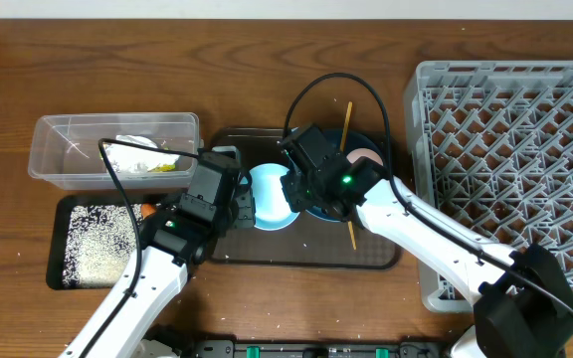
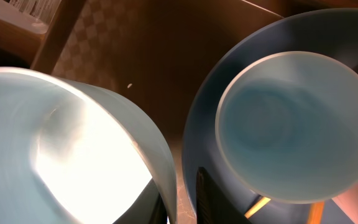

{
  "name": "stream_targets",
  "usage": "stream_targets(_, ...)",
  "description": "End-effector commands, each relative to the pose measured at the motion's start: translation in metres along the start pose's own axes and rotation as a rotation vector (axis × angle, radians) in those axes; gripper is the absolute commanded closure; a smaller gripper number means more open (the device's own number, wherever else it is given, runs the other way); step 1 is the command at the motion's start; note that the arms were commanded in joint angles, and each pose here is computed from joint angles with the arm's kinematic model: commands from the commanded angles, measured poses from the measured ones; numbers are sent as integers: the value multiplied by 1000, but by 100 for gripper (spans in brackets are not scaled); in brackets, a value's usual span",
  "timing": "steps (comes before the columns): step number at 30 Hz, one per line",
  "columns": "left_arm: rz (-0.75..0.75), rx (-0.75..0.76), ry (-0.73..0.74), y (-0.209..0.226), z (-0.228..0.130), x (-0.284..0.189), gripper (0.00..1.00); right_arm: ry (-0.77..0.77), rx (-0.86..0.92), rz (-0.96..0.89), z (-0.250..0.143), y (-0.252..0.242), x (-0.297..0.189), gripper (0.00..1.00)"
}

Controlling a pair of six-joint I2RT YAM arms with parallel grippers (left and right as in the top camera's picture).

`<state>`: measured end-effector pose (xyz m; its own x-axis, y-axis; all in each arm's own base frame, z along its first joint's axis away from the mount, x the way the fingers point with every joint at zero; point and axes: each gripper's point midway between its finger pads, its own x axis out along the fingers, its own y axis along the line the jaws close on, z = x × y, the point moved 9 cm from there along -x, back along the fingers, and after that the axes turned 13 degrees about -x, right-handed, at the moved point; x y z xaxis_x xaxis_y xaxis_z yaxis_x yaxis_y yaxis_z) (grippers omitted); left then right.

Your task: Sort waste into correct bins and load items into the dishwasher rack

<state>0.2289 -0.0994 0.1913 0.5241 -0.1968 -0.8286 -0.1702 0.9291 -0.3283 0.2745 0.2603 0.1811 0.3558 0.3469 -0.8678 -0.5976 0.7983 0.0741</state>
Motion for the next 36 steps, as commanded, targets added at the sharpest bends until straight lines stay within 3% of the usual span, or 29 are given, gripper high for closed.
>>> stream_targets(1, -18, 19, -17, -4, 4, -5, 94, -29, 0, 1, 6, -1, -9, 84)
stream_targets(16, -18, 19, -17, -4, 4, -5, 94, -64, 0, 6, 9, -1, -23, 89)
stream_targets(24, -18, 19, -17, -4, 4, -5, 94, -47, 0, 2, 7, -1, -22, 78)
stream_targets(30, -18, 19, -17, -4, 4, -5, 94, -37, -1, -2, 6, -1, -18, 84)
stream_targets(36, -17, 19, -17, -4, 4, -5, 94, -28, -1, -2, 5, -1, -14, 84)
